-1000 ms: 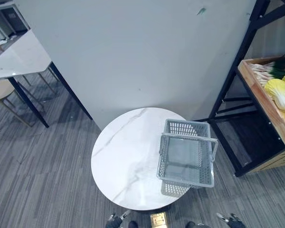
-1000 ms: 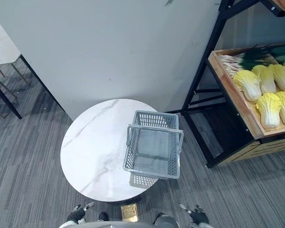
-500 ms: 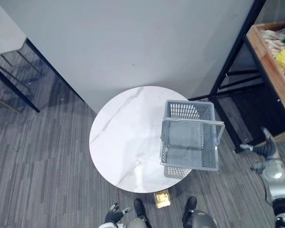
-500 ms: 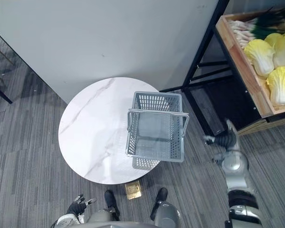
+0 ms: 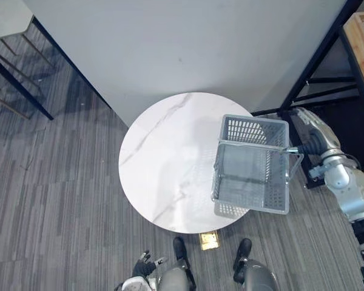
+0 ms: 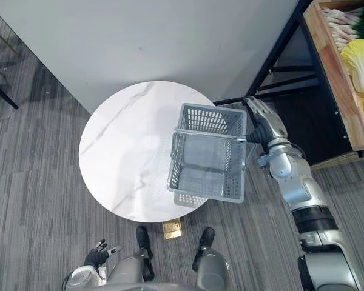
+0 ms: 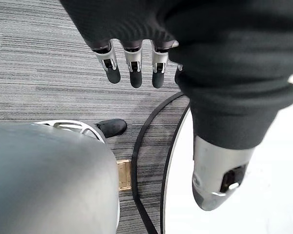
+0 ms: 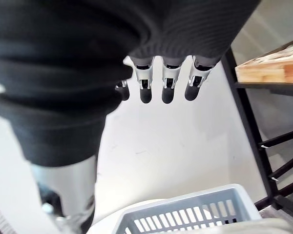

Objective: Pick vegetable in the basket

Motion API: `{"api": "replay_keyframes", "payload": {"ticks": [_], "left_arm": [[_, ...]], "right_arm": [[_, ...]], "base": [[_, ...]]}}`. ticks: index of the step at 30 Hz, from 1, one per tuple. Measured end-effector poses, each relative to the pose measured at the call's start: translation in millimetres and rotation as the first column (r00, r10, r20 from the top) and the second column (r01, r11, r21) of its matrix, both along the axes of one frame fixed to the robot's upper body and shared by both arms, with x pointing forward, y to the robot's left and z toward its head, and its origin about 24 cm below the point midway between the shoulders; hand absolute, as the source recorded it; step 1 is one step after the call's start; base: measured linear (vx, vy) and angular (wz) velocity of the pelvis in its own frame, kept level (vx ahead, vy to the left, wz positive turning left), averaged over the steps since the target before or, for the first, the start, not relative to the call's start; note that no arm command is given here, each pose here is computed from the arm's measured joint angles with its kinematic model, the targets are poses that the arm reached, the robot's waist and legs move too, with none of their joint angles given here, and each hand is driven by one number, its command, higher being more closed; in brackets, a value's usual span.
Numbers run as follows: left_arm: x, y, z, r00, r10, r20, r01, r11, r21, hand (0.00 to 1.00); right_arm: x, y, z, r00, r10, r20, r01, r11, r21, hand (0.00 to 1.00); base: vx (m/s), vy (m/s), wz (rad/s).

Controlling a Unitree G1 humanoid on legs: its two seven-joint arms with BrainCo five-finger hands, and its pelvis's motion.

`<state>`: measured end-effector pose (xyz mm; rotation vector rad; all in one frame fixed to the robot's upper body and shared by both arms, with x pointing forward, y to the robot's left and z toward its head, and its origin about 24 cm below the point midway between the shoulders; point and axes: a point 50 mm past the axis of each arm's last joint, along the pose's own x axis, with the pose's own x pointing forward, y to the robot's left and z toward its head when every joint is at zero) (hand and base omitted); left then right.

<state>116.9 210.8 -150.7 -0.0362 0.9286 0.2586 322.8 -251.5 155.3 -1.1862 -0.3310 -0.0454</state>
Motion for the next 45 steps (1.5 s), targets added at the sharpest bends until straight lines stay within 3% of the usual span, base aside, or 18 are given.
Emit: {"api": "replay_keyframes", "payload": {"ticks": [12, 19, 45], "left_arm": [[6, 6, 3, 1.0, 0.0, 0.009, 0.0, 1.0, 0.016, 0.0], [6, 8, 3, 1.0, 0.007, 0.003, -0.007, 1.0, 0.019, 0.0], [4, 9, 3, 1.0, -0.014, -0.004, 0.014, 0.999, 0.031, 0.0]], "right_arm": [[16, 43, 20, 0.986, 0.166, -0.008, -0.166, 0.983, -0.079, 0.0], [17, 52, 11, 0.974, 0.208, -0.085, -0.217, 0.968, -0.129, 0.0], [26, 24, -36, 0.95, 0.067, -0.304, -0.137, 0.967, -0.213, 0.0]], "base": [[-0.01, 0.0, 0.01], [0.0, 0.0, 0.0], [0.0, 0.001, 0.0]]}}
